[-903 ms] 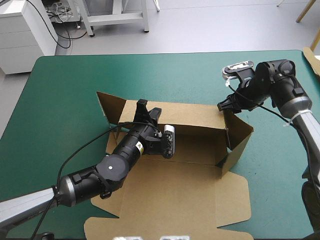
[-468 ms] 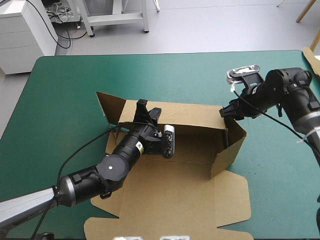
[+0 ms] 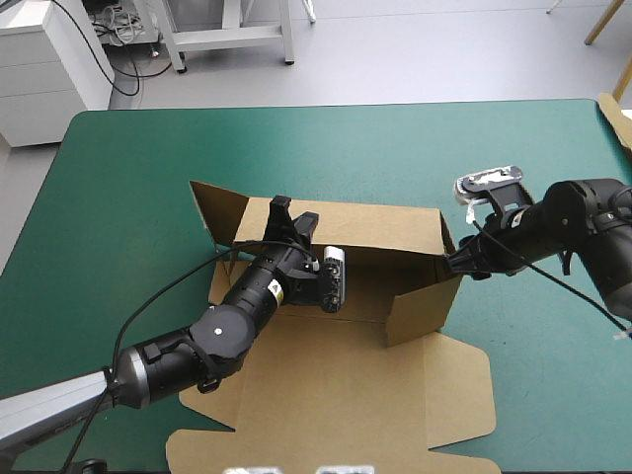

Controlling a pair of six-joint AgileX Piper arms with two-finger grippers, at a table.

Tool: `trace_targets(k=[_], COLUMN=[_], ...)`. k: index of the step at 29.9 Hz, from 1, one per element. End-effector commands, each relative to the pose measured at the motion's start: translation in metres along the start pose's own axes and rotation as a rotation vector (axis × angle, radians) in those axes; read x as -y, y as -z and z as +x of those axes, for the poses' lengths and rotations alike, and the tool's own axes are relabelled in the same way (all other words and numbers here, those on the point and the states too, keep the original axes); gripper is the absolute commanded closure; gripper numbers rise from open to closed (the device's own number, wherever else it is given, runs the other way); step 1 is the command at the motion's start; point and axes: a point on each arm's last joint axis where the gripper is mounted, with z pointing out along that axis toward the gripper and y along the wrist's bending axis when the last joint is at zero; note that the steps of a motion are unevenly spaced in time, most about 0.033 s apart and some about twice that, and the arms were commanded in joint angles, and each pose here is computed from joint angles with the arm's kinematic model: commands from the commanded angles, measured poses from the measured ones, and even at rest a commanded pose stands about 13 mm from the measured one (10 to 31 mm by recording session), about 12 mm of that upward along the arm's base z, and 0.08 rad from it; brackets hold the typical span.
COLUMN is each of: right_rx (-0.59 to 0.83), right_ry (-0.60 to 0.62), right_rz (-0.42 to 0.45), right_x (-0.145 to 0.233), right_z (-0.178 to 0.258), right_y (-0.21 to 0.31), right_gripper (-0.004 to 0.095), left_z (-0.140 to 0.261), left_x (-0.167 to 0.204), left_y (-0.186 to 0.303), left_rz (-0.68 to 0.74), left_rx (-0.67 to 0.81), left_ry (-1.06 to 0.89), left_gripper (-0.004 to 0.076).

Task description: Fold the box

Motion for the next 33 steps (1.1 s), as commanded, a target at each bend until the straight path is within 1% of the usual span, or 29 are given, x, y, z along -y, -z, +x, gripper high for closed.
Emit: trace_targets(k=[1,6,10,14,19,22,28,33], right_rx=[0.094,0.112,0.200,0.242,0.274,0.299,0.302,0.320], right_ry=[0.021,0.048,0.094,0.118,0.107,0.080,0.009,-0.029], right_rz=[-0.039,-0.085,-0.120,-0.186,-0.170,-0.173,-0.161,-0.167], right_x=[-0.007,-0.014,-0.021,-0.028,-0.026,-0.025,-0.022,-0.022], right_z=[0.005,0.019,0.028,0.033,0.034,0.034,0.039,0.040], right_y=[0.014,0.015,0.015,0.012,0.003,-0.003,-0.015,-0.018], right_gripper=[0.0438,0.0438,0.0438,0.0438,0.0438,0.0438,0.0439,0.0468], left_z=[0.001,0.001,0.001,0.001,0.001,0.000,-0.001,-0.001], left_x=[-0.021,-0.021,-0.021,-0.021,-0.021,-0.021,-0.021,-0.021], left_y=[0.009,0.009,0.009,0.009,0.009,0.009,0.009,0.009], left_rz=[-0.087,-0.086,-0.086,-0.086,-0.083,-0.078,-0.079,-0.077], left_rx=[-0.007,-0.005,-0.005,-0.005,-0.002,0.008,0.009,0.015], left_ry=[0.026,0.024,0.024,0.024,0.026,0.027,0.023,0.023], left_gripper=[0.0731,0.0731,0.0731,0.0731,0.0731,0.0731,0.0731,0.0731])
